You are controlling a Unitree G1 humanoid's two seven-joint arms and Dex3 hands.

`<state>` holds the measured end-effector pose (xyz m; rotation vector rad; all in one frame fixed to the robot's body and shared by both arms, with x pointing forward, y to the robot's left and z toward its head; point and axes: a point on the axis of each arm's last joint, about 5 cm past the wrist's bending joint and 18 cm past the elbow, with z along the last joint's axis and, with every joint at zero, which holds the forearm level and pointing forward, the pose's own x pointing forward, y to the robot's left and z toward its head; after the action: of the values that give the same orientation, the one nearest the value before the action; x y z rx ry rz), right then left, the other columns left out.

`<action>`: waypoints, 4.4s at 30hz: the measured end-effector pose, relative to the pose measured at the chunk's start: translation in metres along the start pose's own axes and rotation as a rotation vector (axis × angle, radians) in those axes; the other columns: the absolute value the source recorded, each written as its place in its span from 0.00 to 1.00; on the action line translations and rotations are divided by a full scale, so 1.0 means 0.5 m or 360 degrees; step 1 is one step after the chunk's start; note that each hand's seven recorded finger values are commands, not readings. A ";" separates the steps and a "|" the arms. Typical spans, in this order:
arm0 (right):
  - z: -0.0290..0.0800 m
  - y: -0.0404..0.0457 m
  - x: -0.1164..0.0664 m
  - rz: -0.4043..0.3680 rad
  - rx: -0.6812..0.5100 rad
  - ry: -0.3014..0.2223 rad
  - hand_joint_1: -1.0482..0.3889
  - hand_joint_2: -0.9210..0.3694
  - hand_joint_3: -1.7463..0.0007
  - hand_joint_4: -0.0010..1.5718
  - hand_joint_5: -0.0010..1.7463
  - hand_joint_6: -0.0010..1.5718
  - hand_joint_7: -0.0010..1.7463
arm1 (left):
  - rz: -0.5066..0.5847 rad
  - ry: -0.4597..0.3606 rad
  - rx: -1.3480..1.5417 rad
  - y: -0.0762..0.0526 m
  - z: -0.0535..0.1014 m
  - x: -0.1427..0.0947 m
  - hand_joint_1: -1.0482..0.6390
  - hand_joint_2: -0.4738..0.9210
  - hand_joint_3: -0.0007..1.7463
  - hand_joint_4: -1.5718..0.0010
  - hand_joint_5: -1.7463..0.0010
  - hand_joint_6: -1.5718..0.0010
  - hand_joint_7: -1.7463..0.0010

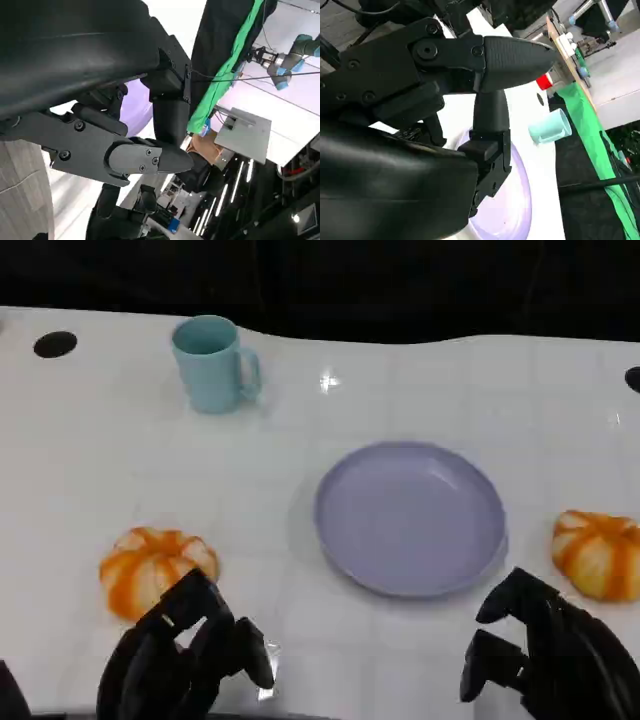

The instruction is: Grasp the bread from the table and place it into the plate.

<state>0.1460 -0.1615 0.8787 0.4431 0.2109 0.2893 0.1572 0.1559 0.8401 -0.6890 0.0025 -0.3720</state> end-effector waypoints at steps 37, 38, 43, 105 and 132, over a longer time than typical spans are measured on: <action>0.001 0.001 0.001 0.0005 0.0010 -0.0008 0.37 0.01 0.69 0.47 1.00 0.29 1.00 | -0.0020 -0.0117 0.0147 0.005 0.020 0.004 0.31 1.00 0.08 0.64 0.44 0.53 0.90; 0.001 0.001 0.001 0.0005 0.0010 -0.0008 0.36 0.01 0.69 0.47 1.00 0.29 1.00 | -0.0026 -0.0126 0.0170 0.005 0.022 0.005 0.31 1.00 0.08 0.64 0.46 0.53 0.92; 0.001 0.001 0.002 0.0006 0.0013 -0.0010 0.36 0.01 0.69 0.48 1.00 0.30 1.00 | -0.0029 -0.0133 0.0265 0.002 0.034 0.009 0.33 1.00 0.08 0.72 0.52 0.58 0.98; 0.002 0.007 -0.003 0.0009 0.0000 -0.0027 0.36 0.00 0.70 0.46 1.00 0.28 1.00 | 0.0081 0.0240 0.2976 -0.076 0.199 0.053 0.49 0.92 0.00 0.98 0.96 0.92 1.00; 0.000 0.006 -0.005 0.0008 -0.0003 -0.0027 0.36 0.00 0.69 0.46 1.00 0.28 1.00 | -0.0096 0.0898 0.3142 -0.039 0.165 0.148 0.40 0.93 0.00 1.00 0.99 0.94 1.00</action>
<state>0.1433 -0.1597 0.8805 0.4442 0.1932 0.2903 0.2300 0.1683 0.9250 1.3748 0.1319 -0.4304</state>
